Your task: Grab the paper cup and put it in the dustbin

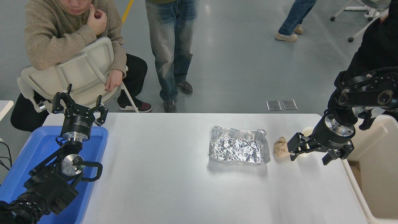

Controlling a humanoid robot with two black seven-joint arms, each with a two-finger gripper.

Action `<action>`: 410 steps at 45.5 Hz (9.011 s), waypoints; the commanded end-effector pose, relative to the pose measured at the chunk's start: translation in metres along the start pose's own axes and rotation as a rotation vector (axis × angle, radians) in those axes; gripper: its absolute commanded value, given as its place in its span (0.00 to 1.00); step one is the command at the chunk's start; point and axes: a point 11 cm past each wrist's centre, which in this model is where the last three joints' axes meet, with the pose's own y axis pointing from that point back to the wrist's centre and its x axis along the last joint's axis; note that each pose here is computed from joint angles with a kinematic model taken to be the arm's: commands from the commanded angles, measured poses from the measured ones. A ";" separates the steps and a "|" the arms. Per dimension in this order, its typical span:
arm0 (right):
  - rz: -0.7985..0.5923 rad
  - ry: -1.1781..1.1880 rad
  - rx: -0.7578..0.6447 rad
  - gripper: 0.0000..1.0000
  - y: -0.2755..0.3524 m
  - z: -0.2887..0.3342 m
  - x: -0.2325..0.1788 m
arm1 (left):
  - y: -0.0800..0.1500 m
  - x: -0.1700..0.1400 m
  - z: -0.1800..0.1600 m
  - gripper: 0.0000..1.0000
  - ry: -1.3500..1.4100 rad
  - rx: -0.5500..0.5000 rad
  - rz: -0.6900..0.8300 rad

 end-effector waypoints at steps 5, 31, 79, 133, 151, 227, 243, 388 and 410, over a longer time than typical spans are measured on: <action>0.139 -0.002 -0.006 1.00 0.104 -0.006 -0.006 | 0.000 0.000 0.000 0.99 0.000 0.000 -0.001; 0.238 -0.025 -0.007 1.00 0.143 -0.005 0.000 | 0.000 0.000 0.000 0.99 -0.001 0.000 0.001; 0.397 -0.286 -0.121 1.00 -0.091 0.078 0.058 | 0.000 0.000 0.000 0.99 0.001 -0.001 0.000; 0.470 -0.446 -0.080 0.27 -0.164 0.079 0.043 | 0.000 0.000 0.000 0.99 0.000 -0.001 0.001; 0.446 -0.529 -0.030 0.00 -0.163 0.073 0.042 | 0.000 0.000 0.000 0.99 0.001 -0.001 0.000; 0.166 -0.226 0.151 0.00 0.098 0.003 0.019 | 0.000 0.000 0.000 0.99 0.000 -0.001 -0.001; 0.182 -0.269 0.097 0.00 0.099 0.026 0.021 | 0.000 0.000 0.000 0.99 0.001 -0.001 0.000; 0.631 -0.827 -0.163 1.00 -0.102 0.218 -0.007 | 0.000 0.000 0.000 0.99 0.000 -0.001 -0.001; 0.230 -0.413 0.031 1.00 -0.001 0.071 0.001 | 0.000 0.000 0.000 0.99 -0.001 0.000 0.001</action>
